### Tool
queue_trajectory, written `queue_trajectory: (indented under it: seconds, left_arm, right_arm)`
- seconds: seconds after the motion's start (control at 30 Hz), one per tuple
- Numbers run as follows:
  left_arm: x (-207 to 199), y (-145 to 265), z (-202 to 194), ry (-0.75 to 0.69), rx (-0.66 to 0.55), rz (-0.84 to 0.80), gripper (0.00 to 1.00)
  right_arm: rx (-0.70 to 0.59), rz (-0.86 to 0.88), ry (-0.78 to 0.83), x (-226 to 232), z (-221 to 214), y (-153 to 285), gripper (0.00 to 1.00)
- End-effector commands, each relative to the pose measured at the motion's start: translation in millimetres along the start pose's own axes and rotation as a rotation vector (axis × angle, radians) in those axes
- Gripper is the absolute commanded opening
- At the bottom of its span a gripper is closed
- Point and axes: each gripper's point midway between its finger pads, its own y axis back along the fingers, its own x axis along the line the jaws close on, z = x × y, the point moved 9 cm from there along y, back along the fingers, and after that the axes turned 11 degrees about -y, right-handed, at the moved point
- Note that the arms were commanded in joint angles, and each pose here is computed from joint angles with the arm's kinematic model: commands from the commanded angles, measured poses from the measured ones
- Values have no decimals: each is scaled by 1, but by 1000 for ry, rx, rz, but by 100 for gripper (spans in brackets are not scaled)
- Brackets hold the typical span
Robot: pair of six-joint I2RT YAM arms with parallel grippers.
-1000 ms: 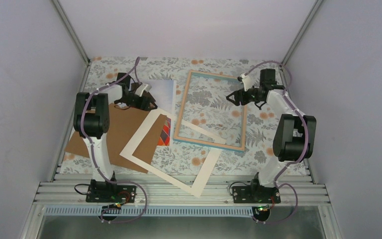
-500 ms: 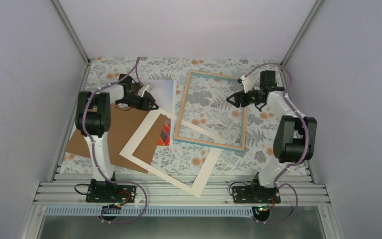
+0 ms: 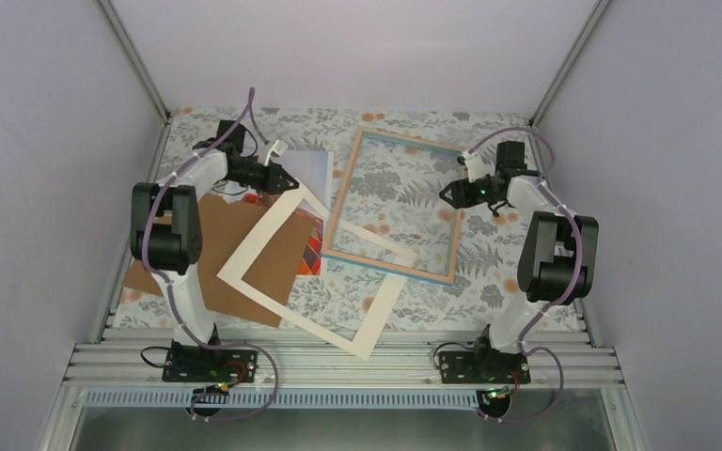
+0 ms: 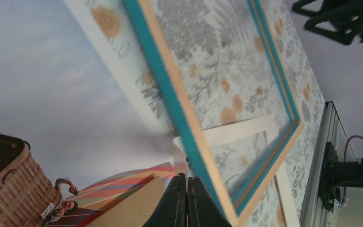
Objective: Put the photo into the frame
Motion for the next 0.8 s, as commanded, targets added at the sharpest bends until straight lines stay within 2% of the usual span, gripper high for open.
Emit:
queue_trajectory:
  seconds: [0.0,0.1,0.37,0.77]
  left_arm:
    - [-24,42,30,-42,-81,62,2]
    - [-25,64,36,-33,-106,126,2]
    - [-54,95,54,-140,-125,165,2]
    - [-90,152,76,-239,-179,442,2]
  right_arm:
    - [-15,-71,-43,-17,-1,0,60]
    - [-4,-99,-50,-21,-4,-3,59]
    - [14,-208,-88,-36,-10,-11,55]
    - [53,-312,-86,-48,-18,-16,53]
